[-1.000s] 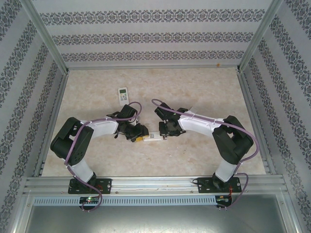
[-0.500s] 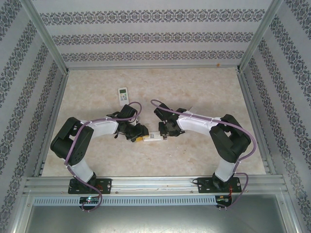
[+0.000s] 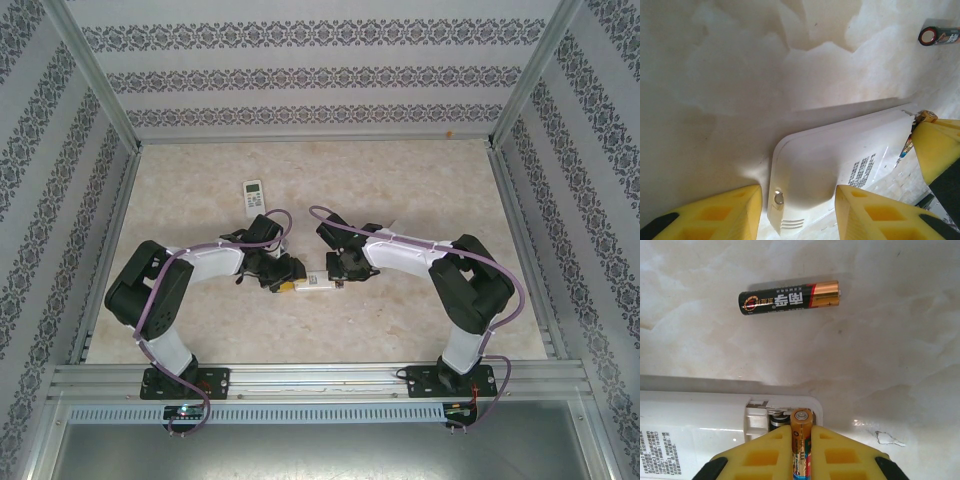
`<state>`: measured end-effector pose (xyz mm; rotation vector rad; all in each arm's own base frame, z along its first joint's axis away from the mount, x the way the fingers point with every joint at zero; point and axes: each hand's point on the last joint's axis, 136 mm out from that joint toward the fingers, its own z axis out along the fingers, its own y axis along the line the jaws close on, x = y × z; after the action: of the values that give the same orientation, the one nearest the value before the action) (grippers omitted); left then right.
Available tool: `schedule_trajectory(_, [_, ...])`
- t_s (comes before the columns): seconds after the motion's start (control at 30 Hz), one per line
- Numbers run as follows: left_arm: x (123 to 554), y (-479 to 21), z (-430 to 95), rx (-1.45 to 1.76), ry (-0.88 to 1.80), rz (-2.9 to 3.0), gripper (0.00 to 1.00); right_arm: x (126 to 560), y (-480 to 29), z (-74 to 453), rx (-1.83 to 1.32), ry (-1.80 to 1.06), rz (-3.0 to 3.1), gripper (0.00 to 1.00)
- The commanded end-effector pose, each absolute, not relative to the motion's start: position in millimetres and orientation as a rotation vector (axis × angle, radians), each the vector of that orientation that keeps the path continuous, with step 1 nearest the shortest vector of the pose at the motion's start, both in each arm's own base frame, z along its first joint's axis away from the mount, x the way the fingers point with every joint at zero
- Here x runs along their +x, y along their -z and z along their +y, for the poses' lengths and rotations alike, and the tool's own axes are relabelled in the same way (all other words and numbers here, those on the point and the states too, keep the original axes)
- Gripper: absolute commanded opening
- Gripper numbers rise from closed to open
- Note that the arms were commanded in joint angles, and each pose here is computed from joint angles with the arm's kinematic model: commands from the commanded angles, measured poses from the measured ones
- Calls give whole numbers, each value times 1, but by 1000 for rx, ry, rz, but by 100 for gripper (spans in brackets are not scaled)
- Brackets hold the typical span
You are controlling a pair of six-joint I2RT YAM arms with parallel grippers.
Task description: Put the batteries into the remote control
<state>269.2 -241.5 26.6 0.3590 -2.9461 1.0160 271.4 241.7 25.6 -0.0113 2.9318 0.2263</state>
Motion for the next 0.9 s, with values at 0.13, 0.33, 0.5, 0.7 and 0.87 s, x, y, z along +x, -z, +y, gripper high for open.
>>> schedule_trajectory(0.13, [274,-18,-239,361,-987,-2957,44,255,-25,236,-35,-213,2976,15])
schedule_trajectory(0.33, [274,-18,-239,362,-992,-2954,44,261,-35,237,-20,-235,2955,22])
schedule_trajectory(0.5, [274,-17,-239,362,-990,-2952,44,273,-52,242,0,-280,2920,28])
schedule_trajectory(0.7, [273,-17,-240,355,-989,-2954,44,285,-63,241,36,-301,2885,28])
schedule_trajectory(0.87, [274,-17,-240,352,-988,-2953,44,287,-56,240,59,-293,2906,23])
